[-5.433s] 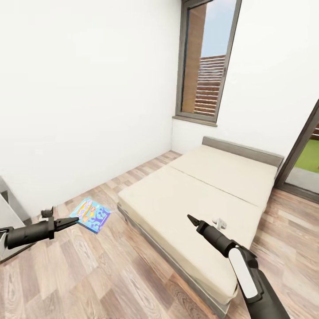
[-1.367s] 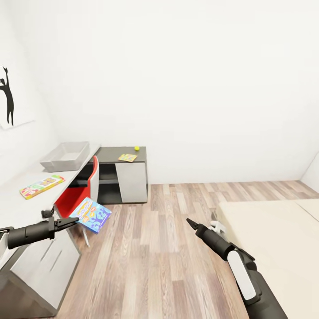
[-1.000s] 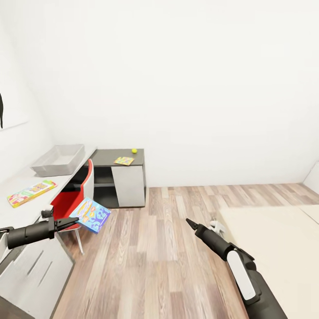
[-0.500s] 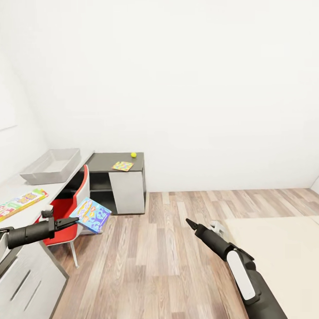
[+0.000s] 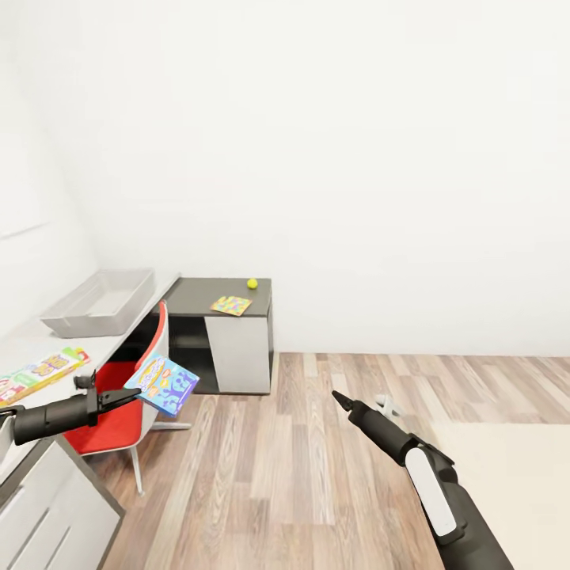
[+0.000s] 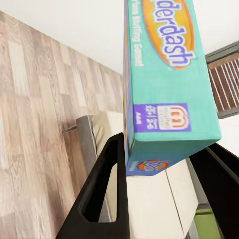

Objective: Put all the toys in the child's room - the three board games (two on the bed and one on the table), the two jigsaw puzzles on the table, and the tennis ball on the table - inside the toy box on the table in the child's room.

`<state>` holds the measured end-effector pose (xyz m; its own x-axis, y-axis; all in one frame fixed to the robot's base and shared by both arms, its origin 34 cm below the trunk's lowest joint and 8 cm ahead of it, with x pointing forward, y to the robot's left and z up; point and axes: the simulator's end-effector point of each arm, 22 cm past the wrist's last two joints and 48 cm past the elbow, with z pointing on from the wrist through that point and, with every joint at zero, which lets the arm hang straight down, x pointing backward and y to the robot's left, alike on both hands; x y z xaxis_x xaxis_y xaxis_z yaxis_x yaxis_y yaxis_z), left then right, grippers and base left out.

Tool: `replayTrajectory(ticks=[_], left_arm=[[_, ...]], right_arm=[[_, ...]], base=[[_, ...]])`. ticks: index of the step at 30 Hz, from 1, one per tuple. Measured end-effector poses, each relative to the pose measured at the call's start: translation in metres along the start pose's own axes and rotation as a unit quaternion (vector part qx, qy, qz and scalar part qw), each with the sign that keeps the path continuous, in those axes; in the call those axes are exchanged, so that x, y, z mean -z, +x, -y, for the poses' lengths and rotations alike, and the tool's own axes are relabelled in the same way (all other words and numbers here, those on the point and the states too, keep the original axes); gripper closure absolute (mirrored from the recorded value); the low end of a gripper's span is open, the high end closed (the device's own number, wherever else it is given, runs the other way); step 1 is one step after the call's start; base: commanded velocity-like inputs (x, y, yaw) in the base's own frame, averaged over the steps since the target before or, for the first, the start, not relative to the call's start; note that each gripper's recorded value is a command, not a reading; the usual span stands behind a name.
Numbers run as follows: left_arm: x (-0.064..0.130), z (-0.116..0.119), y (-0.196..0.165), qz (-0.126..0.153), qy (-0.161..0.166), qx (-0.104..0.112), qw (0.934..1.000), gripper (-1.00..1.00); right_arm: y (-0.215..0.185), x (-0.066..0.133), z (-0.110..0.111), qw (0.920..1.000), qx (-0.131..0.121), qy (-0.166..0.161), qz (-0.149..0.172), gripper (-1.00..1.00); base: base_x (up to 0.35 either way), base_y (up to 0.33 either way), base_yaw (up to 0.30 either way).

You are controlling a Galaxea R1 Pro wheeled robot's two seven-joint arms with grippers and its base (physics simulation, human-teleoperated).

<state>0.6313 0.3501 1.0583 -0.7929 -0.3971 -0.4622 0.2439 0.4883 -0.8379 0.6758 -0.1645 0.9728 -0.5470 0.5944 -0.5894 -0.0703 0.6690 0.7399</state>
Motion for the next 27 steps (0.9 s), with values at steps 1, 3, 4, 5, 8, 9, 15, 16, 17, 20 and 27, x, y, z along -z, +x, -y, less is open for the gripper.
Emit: replayTrajectory(ticks=[1,3,4,5,8,9,15,16,17,20,27], left_arm=[[0.000,0.000,0.000,0.000,0.000,0.000,1.0000,1.00],[0.000,0.001,0.000,0.000,0.001,0.000,1.0000,1.00],[0.000,0.001,0.000,0.001,0.003,0.000,1.0000,1.00],[0.000,0.002,-0.001,0.001,0.004,0.000,1.0000,1.00],[0.000,0.004,-0.001,0.001,0.008,-0.001,1.0000,1.00],[0.001,0.006,-0.002,0.002,0.010,-0.003,0.9999,1.00],[0.009,0.032,-0.010,0.008,0.057,-0.014,0.9983,1.00],[0.011,0.043,-0.011,0.008,0.077,-0.017,0.9968,1.00],[0.013,0.049,-0.011,0.007,0.087,-0.021,0.9959,1.00],[0.025,0.083,-0.021,0.003,0.119,-0.063,0.9909,1.00],[0.032,0.095,-0.024,-0.004,0.108,-0.103,0.9888,1.00]], right_arm=[[0.000,0.000,0.000,1.0000,0.000,0.000,0.000,-1.00],[0.000,0.000,0.000,1.0000,0.000,0.000,0.000,-1.00],[0.000,0.000,0.000,1.0000,0.001,0.000,-0.001,-1.00],[0.000,0.000,-0.001,1.0000,0.001,-0.001,0.000,-1.00],[-0.003,0.001,-0.005,1.0000,0.004,-0.006,0.002,-1.00],[-0.006,0.001,-0.008,0.9999,0.006,-0.008,0.004,-1.00],[-0.015,0.009,-0.039,0.9991,0.018,-0.025,-0.030,-1.00],[-0.016,0.013,-0.042,0.9988,0.024,-0.018,-0.040,-1.00],[-0.018,0.015,-0.043,0.9986,0.028,-0.012,-0.043,-1.00],[-0.033,0.026,-0.049,0.9976,0.053,0.020,-0.041,-1.00],[-0.038,0.034,-0.058,0.9960,0.067,0.029,-0.052,-1.00]], base=[[0.329,0.000,0.001],[0.329,0.000,0.001],[0.329,0.000,0.000],[0.327,-0.014,0.000],[0.317,-0.057,0.000],[0.309,-0.097,0.000],[0.305,-0.120,0.000],[0.303,-0.129,0.000],[0.303,-0.130,0.000],[0.302,-0.129,0.000],[0.280,-0.045,0.000]])
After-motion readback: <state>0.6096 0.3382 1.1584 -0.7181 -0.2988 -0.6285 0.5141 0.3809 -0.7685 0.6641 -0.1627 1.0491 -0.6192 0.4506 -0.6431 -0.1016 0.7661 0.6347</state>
